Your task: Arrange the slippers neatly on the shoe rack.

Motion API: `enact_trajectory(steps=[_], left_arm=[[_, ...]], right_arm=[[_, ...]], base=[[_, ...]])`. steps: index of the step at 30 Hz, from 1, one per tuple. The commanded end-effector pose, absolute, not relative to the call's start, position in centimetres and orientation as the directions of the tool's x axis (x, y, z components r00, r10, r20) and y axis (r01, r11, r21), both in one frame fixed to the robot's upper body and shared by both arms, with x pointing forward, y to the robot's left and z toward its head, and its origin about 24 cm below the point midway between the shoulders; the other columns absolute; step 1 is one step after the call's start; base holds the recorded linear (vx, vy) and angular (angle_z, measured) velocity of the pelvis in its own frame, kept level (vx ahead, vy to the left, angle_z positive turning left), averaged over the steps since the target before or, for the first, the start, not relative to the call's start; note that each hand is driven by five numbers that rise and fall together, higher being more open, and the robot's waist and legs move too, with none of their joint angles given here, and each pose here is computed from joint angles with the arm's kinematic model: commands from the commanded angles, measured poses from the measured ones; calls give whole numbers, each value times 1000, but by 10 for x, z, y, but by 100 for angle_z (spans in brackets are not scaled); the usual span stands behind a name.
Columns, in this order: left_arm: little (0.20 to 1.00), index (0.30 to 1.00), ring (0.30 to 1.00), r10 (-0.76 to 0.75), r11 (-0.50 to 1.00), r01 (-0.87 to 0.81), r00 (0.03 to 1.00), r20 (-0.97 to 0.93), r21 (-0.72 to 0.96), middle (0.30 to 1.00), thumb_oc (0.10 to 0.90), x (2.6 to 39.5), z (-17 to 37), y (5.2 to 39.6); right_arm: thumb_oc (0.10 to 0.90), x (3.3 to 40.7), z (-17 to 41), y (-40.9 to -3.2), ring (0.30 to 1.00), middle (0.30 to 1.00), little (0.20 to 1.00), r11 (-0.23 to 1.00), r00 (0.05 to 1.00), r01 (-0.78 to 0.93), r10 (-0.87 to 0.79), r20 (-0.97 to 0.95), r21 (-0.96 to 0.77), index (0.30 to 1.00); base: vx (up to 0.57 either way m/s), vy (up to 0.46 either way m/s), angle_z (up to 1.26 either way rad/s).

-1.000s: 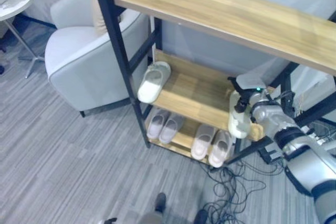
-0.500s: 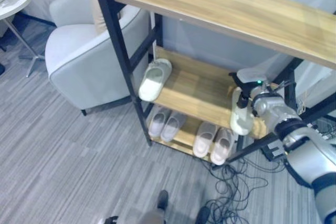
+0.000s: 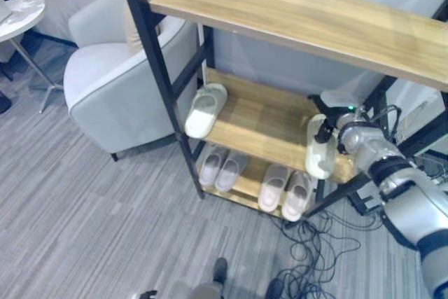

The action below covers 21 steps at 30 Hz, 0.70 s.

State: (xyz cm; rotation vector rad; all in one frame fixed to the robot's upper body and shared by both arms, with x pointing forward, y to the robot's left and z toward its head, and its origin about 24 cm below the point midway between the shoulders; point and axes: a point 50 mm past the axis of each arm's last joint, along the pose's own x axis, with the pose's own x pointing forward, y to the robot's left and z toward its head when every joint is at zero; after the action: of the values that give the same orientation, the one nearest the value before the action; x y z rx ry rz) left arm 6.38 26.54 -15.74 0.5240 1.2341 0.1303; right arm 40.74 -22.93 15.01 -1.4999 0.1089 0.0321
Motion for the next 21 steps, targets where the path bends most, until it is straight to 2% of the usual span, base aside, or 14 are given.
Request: enact_trajectory(steps=[1, 9, 21], left_arm=[[900, 900, 900, 394, 873, 178, 290, -872, 454, 900, 800, 54, -158, 271], [900, 900, 900, 398, 879, 155, 281, -873, 450, 900, 800, 54, -157, 273], [900, 900, 900, 391, 876, 171, 296, -871, 452, 900, 800, 55, -158, 271]], right_arm=[[800, 413, 246, -256, 900, 900, 900, 39, 980, 158, -126, 152, -987, 900], [800, 411, 244, -256, 900, 900, 900, -59, 987, 121, -98, 126, -991, 900], [800, 406, 229, -270, 900, 900, 900, -44, 986, 102, -130, 107, -994, 900]], base=[[0, 0, 0], [0, 0, 0], [0, 0, 0]])
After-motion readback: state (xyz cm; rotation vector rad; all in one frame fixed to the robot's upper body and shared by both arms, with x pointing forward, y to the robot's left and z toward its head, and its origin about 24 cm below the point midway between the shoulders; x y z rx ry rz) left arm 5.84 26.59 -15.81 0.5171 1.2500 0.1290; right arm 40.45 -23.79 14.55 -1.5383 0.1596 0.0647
